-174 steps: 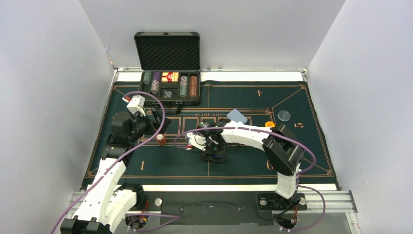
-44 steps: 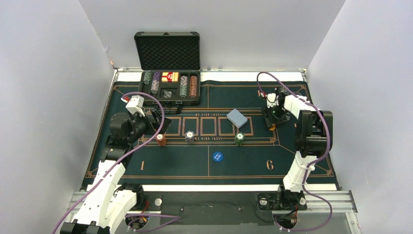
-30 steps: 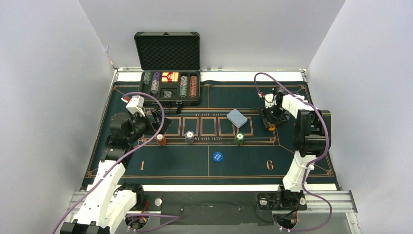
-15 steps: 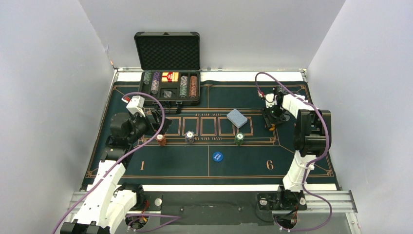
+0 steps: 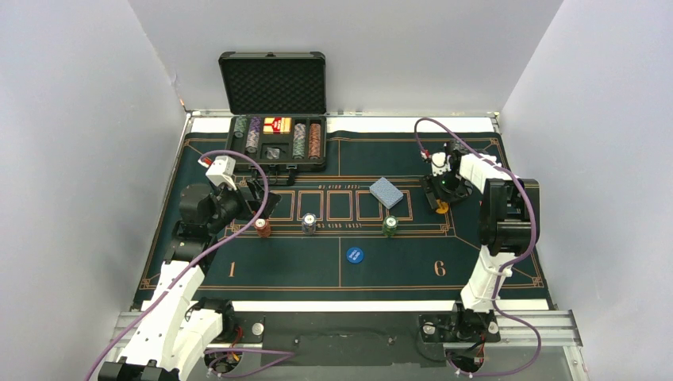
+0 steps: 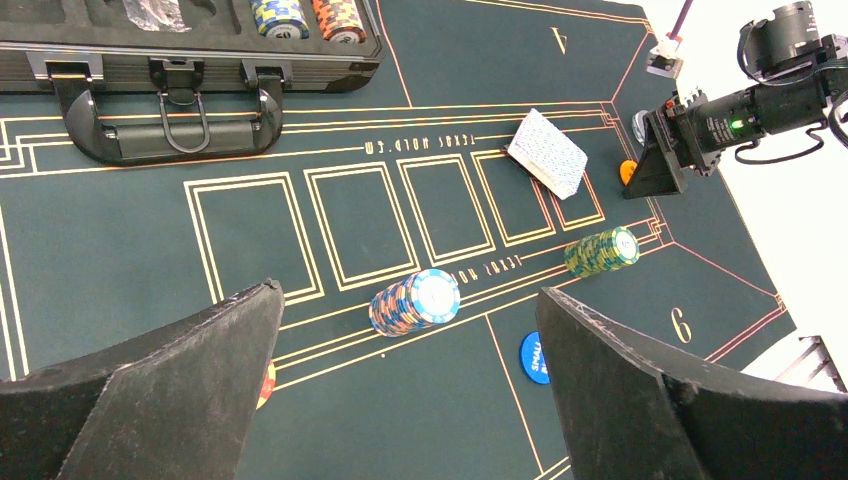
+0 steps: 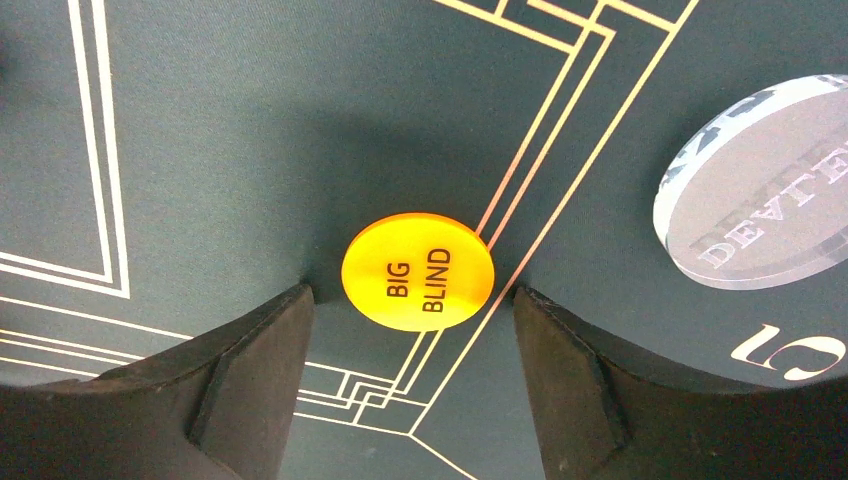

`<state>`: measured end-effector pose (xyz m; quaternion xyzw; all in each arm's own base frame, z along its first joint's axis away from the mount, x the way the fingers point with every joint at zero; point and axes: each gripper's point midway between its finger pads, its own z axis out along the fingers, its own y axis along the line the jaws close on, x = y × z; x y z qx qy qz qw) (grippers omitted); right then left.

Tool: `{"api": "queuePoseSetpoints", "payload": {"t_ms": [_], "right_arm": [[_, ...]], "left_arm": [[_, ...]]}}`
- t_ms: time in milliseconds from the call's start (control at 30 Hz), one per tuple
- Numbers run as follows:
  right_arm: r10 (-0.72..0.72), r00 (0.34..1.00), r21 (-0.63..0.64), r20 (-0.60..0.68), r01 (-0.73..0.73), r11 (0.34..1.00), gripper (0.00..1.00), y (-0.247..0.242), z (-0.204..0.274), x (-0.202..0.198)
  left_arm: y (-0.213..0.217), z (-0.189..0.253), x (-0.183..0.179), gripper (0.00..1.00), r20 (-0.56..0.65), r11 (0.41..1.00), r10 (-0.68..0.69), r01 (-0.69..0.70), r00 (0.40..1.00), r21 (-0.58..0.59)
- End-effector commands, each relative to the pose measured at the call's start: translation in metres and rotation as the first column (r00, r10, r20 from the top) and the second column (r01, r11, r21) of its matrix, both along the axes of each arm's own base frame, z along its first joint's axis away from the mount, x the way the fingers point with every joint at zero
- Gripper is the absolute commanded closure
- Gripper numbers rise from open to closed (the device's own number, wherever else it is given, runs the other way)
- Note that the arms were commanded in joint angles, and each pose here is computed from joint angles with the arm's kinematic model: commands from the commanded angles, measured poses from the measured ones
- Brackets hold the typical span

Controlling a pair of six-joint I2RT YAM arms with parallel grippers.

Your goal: Distribute texas hold em gaming equipment

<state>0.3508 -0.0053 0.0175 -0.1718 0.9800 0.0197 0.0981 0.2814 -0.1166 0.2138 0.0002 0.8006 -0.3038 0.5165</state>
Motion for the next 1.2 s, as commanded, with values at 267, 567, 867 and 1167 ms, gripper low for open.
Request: {"api": "queuePoseSetpoints", "payload": {"t_ms": [267, 567, 867, 1167], "right_arm": [[-0.002, 0.997, -0.002, 0.071, 0.002, 1.0, 0.31, 0.009, 0.004, 0.025], [0.009, 0.999, -0.007, 0.042, -0.009, 1.0, 0.49, 0.013, -0.003, 0.02], [0.006, 1.0, -0.026, 0.02, -0.005, 1.0, 0.41, 0.008, -0.004, 0.011], [0.019, 1.0, -0.005, 0.022, -0.018, 1.0, 0.63, 0.012, -0.001, 0.01]], "left_arm": [[-0.002, 0.015, 0.003, 0.01, 0.065, 1.0, -0.012, 0.013, 0.998, -0.014], [-0.002, 0.015, 0.003, 0.01, 0.065, 1.0, -0.013, 0.014, 0.998, -0.014], [-0.002, 0.016, 0.003, 0.01, 0.067, 1.0, -0.014, 0.015, 0.998, -0.015], [-0.002, 0.016, 0.002, 0.01, 0.067, 1.0, -0.015, 0.016, 0.998, -0.015]]}}
